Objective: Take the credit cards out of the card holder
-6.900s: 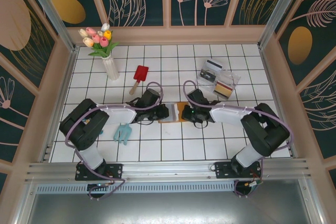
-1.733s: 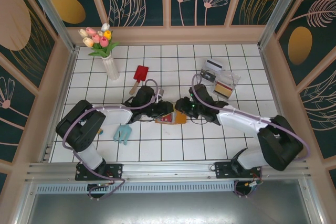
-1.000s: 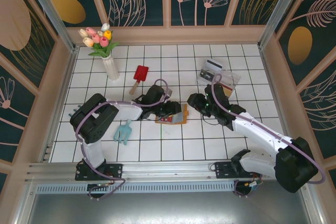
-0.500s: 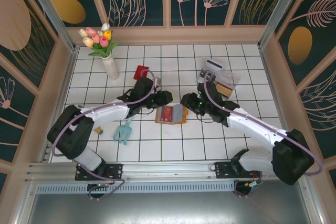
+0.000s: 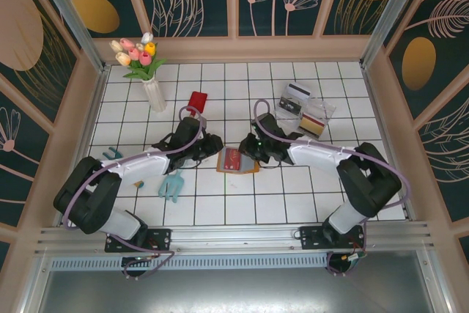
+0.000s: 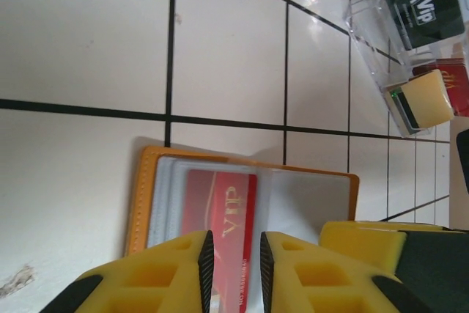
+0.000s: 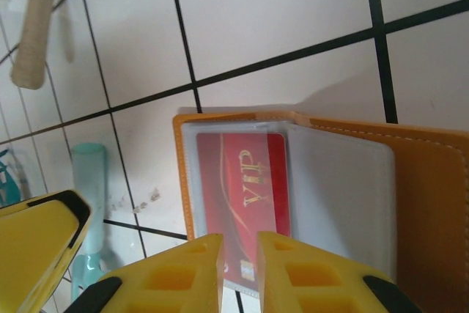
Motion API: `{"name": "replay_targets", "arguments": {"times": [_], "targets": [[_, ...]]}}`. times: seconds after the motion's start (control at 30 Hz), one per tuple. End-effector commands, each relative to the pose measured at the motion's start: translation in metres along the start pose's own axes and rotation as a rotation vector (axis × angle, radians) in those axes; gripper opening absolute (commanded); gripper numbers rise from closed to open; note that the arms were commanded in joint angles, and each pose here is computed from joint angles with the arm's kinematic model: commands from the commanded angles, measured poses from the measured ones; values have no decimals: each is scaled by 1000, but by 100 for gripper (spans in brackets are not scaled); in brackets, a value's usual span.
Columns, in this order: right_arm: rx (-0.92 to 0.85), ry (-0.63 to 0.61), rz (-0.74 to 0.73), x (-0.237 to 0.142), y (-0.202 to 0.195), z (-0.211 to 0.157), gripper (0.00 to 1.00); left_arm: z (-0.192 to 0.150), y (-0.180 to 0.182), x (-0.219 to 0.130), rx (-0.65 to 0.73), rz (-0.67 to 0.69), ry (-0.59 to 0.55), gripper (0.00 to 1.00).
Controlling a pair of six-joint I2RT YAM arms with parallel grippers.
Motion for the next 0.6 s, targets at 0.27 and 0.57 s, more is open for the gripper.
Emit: {"name": "replay_targets", "arguments": {"times": [0.27,0.57], "targets": [[4,61,-12,24,6,-1,18,-4,-1,12,-21,5,65,25],[-15,82,-53,27,-9,-6,18,-11,1,29,-9,-8,127,22]]}}
Point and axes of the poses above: each hand's point on the last joint's axis, 136 mm out from that joint toward the fingers, its own x axis out along the fingers, its own y axis along the line the jaws close on, z = x × y, the point moved 2 cm from there along -x, back along the fingers, and after that the axes turned 5 degrees about x, right-handed, at the moved point
